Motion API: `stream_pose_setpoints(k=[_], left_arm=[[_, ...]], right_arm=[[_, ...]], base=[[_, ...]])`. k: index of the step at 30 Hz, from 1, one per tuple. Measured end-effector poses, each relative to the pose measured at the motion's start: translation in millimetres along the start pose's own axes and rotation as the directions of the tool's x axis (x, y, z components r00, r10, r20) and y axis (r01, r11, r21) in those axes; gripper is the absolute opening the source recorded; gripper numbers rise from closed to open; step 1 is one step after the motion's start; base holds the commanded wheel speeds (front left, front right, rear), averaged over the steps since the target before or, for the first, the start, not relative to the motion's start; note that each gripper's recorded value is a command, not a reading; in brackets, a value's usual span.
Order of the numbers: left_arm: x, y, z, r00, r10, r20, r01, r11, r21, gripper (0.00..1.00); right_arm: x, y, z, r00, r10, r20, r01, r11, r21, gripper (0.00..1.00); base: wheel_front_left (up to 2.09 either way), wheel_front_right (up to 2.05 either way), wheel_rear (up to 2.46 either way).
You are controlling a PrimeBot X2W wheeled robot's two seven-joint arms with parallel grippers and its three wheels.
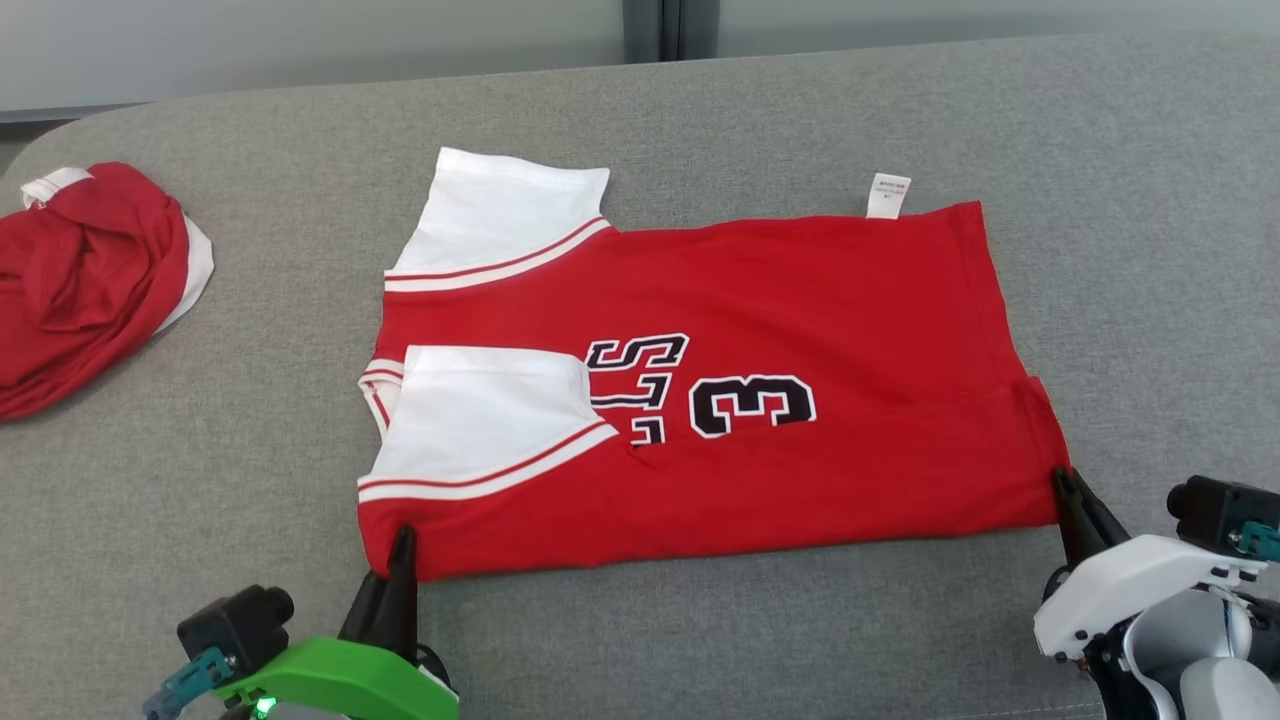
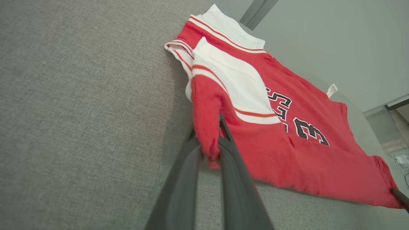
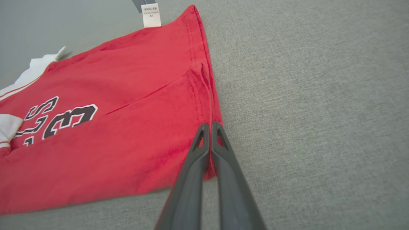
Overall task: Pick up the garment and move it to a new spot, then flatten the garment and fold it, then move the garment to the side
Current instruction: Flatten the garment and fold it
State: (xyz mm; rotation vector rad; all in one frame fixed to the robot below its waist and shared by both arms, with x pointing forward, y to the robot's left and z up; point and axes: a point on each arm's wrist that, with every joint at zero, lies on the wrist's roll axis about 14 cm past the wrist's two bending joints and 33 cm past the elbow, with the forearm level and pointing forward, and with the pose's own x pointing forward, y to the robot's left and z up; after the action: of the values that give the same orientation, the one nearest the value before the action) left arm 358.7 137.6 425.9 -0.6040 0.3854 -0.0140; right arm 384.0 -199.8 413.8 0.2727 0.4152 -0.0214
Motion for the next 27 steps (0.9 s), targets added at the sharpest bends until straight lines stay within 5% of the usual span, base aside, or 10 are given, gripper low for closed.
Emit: stream_pose_setpoints(k=[3,4,5,6,7,18,22,27], left_arm=[[-8,4,-13,0.999,0.024,-0.039,-0.024,1.000,-0.010,0.00],[-10,6,-16,0.998,0.030,-0.050,-0.031,0.999,-0.011,0.00],[-11,6,-17,0.998,0.032,-0.054,-0.033,0.999,-0.012,0.18],[-12,6,-19,0.998,0.033,-0.061,-0.033,0.999,-0.012,0.38],[-13,5,-21,0.997,0.029,-0.068,-0.030,0.999,-0.016,1.00],[2,-11,31,0.998,-0.067,-0.003,0.067,0.975,0.211,1.00],[31,-45,82,0.980,-0.195,0.043,0.165,0.912,0.375,1.00],[93,-88,133,0.955,-0.295,-0.043,0.258,0.748,0.612,1.00]], right_arm=[[-10,-6,-7,1.000,-0.014,-0.026,0.015,1.000,0.018,0.00],[-13,-8,-10,0.999,-0.020,-0.030,0.021,1.000,0.019,0.14],[-15,-10,-11,0.999,-0.025,-0.033,0.026,0.999,0.022,0.41],[-17,-12,-13,0.999,-0.030,-0.036,0.031,0.999,0.031,0.86],[-18,-14,-14,0.999,-0.036,-0.036,0.037,0.999,0.035,1.00],[-32,-35,4,0.994,-0.100,0.053,0.097,0.994,0.050,1.00],[-20,-25,31,0.990,-0.072,0.123,0.071,0.997,0.018,1.00],[11,9,67,0.982,0.024,0.188,-0.016,0.999,-0.047,1.00]], base=[[0.00,0.00,0.00],[0.00,0.00,0.00],[0.00,0.00,0.00],[0.00,0.00,0.00],[0.00,0.00,0.00],[0.00,0.00,0.00],[0.00,0.00,0.00],[0.00,0.00,0.00]])
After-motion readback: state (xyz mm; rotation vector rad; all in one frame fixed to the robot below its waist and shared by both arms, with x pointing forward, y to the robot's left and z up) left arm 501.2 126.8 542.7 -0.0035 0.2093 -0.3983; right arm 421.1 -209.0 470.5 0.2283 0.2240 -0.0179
